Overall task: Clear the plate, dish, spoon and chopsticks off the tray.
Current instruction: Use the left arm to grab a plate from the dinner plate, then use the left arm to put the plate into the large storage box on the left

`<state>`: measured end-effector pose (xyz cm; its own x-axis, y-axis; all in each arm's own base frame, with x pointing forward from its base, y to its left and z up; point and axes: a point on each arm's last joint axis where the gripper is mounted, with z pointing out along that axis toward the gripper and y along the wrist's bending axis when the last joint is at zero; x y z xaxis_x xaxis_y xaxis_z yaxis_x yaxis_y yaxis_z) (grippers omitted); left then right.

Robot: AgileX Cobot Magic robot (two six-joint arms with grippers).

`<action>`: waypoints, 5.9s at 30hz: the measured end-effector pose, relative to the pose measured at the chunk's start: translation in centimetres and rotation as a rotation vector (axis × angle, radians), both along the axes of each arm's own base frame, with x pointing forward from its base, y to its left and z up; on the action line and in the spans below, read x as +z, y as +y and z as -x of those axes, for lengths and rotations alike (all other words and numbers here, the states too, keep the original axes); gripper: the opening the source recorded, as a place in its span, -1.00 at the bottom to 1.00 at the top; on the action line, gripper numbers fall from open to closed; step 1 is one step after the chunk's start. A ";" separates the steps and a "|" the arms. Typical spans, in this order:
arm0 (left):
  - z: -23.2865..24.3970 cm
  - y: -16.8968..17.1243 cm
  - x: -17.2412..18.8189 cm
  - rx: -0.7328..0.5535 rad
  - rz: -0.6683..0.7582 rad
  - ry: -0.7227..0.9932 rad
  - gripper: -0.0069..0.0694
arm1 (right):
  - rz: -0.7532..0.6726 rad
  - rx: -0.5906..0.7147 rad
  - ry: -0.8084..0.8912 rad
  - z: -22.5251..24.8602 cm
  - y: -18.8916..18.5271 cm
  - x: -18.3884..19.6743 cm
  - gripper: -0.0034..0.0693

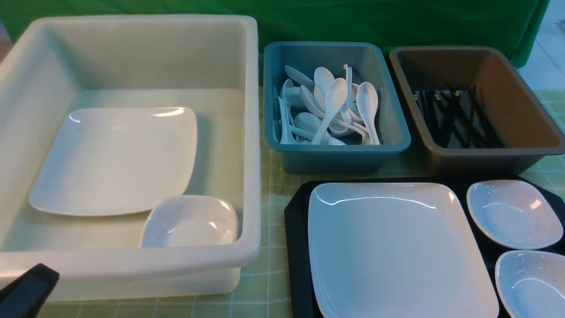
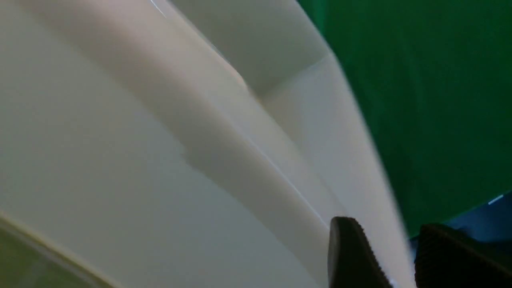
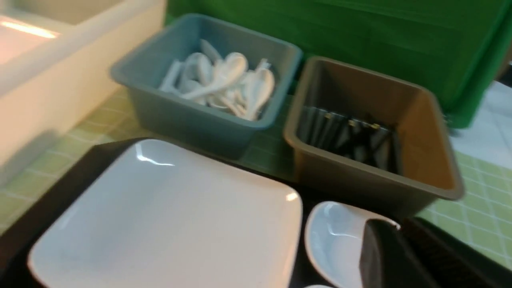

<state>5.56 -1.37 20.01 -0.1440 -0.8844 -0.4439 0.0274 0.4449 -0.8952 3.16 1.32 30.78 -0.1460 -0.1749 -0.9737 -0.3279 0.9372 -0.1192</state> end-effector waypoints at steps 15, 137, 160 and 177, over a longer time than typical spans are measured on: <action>1.1 -0.4 5.4 -0.050 0.101 -0.145 -0.52 | -0.045 0.056 0.016 0.1 0.2 0.0 -0.71; -32.5 -27.4 -3.2 -1.140 -0.882 0.817 0.03 | -0.030 0.059 0.059 0.2 0.2 -0.4 -0.45; -31.4 -26.8 0.2 -1.156 -0.809 0.848 -0.73 | -0.030 0.059 0.059 0.2 0.2 -0.4 -0.42; -28.7 -24.4 10.5 -1.099 -0.896 0.642 -0.81 | -0.030 0.059 0.059 0.2 0.2 -0.4 -0.39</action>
<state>34.25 -25.73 30.49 -0.8858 0.2900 -0.3624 0.4168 0.8404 -0.3463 2.97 1.52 30.38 -0.1933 -0.1556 -0.9687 -0.3881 0.9190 -0.0701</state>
